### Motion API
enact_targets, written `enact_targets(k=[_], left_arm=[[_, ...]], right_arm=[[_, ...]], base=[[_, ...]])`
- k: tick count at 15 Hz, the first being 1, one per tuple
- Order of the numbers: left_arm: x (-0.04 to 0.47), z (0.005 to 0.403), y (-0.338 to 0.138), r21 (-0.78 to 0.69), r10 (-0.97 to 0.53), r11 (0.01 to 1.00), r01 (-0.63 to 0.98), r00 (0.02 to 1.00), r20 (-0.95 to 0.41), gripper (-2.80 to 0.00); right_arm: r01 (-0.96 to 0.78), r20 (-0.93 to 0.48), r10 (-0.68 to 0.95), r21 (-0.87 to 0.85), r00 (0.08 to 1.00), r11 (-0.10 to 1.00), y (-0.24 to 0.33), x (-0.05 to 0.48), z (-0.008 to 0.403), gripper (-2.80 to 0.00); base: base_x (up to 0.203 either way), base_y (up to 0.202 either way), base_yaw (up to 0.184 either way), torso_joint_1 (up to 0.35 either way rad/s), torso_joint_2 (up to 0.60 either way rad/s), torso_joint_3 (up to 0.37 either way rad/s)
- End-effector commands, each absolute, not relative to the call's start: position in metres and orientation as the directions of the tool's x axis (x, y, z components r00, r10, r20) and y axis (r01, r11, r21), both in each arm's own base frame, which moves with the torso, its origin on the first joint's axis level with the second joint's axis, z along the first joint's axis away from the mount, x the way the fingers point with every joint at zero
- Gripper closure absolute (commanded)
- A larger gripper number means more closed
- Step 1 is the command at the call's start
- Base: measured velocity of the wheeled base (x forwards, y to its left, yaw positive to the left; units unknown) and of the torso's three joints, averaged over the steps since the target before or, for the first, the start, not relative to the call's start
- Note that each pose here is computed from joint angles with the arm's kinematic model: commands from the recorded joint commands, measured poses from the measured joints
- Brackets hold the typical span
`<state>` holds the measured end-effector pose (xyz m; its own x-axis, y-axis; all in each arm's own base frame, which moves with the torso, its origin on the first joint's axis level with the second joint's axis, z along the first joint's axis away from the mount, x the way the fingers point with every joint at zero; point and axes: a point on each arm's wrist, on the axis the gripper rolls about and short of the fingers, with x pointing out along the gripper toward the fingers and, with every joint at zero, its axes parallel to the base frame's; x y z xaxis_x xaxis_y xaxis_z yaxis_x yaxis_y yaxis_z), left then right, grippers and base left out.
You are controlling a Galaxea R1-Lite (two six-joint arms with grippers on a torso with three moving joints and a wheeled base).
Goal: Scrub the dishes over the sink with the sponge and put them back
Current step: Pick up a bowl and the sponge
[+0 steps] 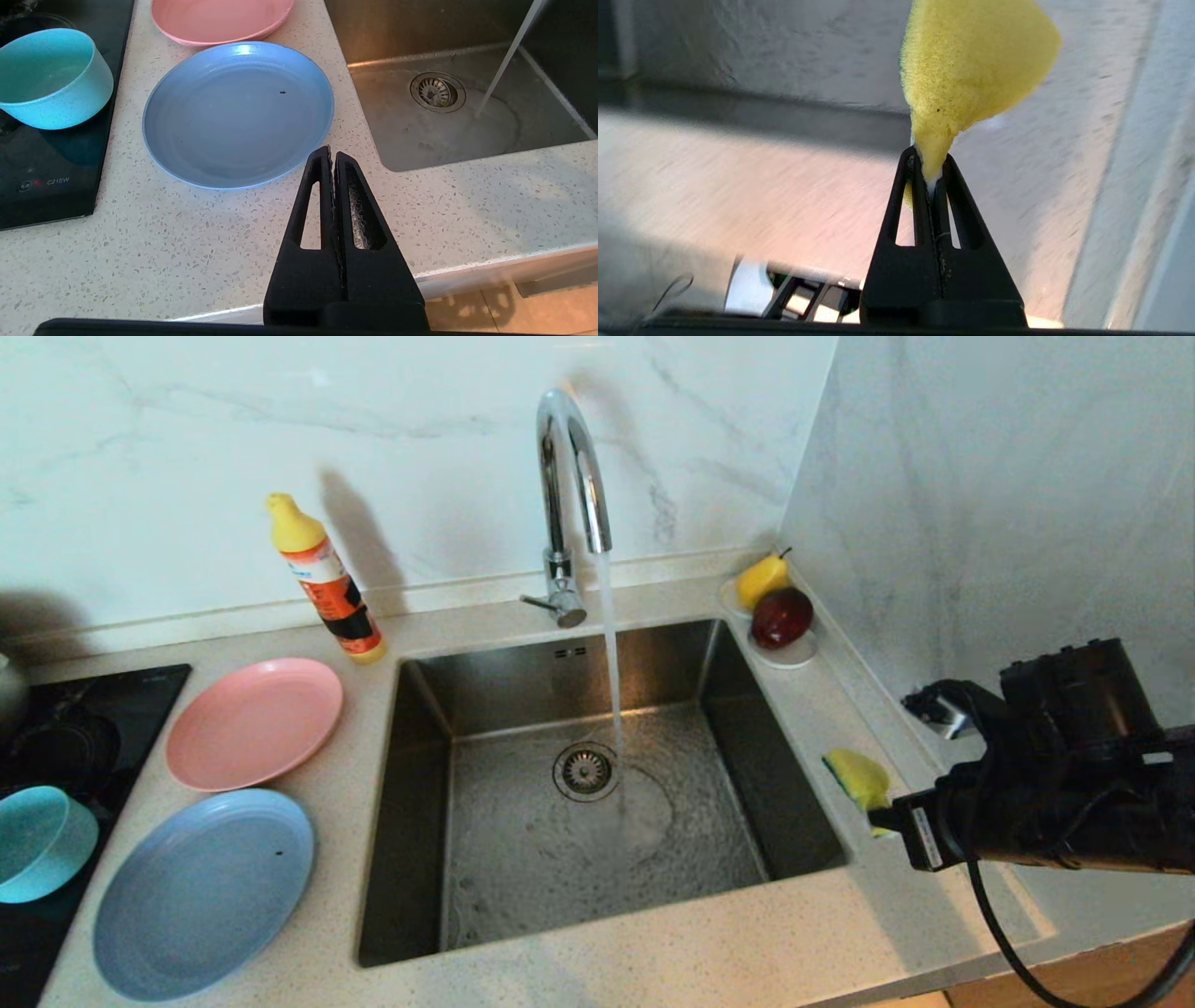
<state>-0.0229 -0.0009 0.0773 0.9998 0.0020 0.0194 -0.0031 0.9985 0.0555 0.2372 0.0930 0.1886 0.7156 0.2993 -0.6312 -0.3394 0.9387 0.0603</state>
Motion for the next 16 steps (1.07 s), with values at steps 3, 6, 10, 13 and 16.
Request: enact_targets(k=[3, 6, 10, 13, 16], left_arm=[[-0.021, 0.072, -0.001, 0.055, 0.002, 0.998, -0.002, 1.000, 0.000, 0.00], [-0.021, 0.072, -0.001, 0.055, 0.003, 0.998, -0.003, 1.000, 0.000, 0.00], [-0.021, 0.072, -0.001, 0.055, 0.002, 0.998, -0.002, 1.000, -0.001, 0.00], [-0.021, 0.072, -0.001, 0.055, 0.002, 0.998, -0.002, 1.000, 0.000, 0.00], [-0.021, 0.072, -0.001, 0.055, 0.003, 0.998, -0.003, 1.000, 0.000, 0.00]], right_arm=[[-0.432, -0.599, 0.387, 0.074, 0.701, 0.899, 0.105, 0.200, 0.211, 0.00], [-0.473, -0.607, 0.418, 0.077, 0.676, 0.878, 0.110, 0.185, 0.217, 0.00], [-0.540, -0.596, 0.476, 0.082, 0.647, 0.838, 0.124, 0.175, 0.226, 0.00], [-0.566, -0.596, 0.510, 0.110, 0.620, 0.817, 0.135, 0.171, 0.234, 0.00], [-0.576, -0.604, 0.523, 0.126, 0.602, 0.808, 0.147, 0.176, 0.233, 0.00]], base=[[0.000, 0.000, 0.000, 0.000, 0.00, 0.000], [0.000, 0.000, 0.000, 0.000, 0.00, 0.000], [0.000, 0.000, 0.000, 0.000, 0.00, 0.000], [0.000, 0.000, 0.000, 0.000, 0.00, 0.000], [0.000, 0.000, 0.000, 0.000, 0.00, 0.000]])
